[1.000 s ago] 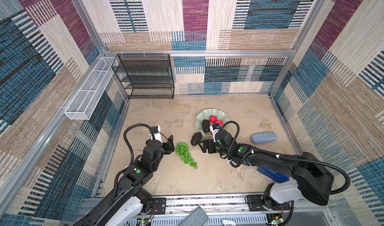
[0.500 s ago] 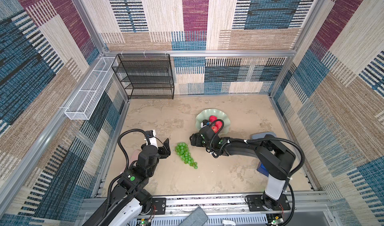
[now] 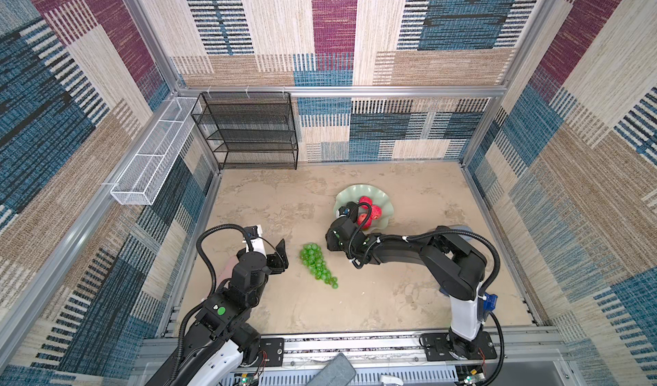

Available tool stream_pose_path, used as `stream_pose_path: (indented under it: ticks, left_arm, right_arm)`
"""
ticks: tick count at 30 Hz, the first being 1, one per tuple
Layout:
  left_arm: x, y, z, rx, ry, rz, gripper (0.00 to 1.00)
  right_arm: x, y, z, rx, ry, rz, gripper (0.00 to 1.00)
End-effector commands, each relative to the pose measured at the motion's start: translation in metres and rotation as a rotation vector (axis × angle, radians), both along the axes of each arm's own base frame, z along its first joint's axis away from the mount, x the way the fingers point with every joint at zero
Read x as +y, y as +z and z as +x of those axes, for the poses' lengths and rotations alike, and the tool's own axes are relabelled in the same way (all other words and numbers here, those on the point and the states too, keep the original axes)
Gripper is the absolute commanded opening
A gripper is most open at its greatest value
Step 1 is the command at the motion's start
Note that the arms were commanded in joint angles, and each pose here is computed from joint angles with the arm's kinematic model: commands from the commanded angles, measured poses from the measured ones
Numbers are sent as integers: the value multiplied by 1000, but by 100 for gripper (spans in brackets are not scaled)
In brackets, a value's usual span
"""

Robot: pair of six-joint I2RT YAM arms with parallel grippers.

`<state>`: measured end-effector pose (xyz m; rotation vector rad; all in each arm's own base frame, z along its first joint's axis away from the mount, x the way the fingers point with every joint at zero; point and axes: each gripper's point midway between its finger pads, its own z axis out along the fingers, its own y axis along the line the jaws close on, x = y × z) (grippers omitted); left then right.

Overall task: Place and organize the fake fruits in the fruit bowl
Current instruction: 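Carry the avocado with the right gripper into the bowl and release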

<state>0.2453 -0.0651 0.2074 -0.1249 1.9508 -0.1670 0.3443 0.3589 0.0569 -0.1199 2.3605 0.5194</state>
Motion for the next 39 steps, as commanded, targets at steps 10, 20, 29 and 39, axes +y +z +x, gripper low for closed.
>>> stream_pose_path:
  ticks: [10, 20, 29, 39]
  left_arm:
    - [-2, 11, 7, -15, -2, 27, 85]
    - [-1, 7, 1, 8, 0, 0, 86]
    - [3, 6, -4, 17, 10, -16, 86]
    - [2, 8, 0, 10, 12, -11, 86]
  right_arm:
    - [-69, 127, -5, -225, 19, 7, 51]
    - [-116, 96, 93, -224, -58, -94, 51]
    - [-111, 55, 130, -159, -51, -110, 65]
    - [-112, 110, 123, -246, -24, -82, 82]
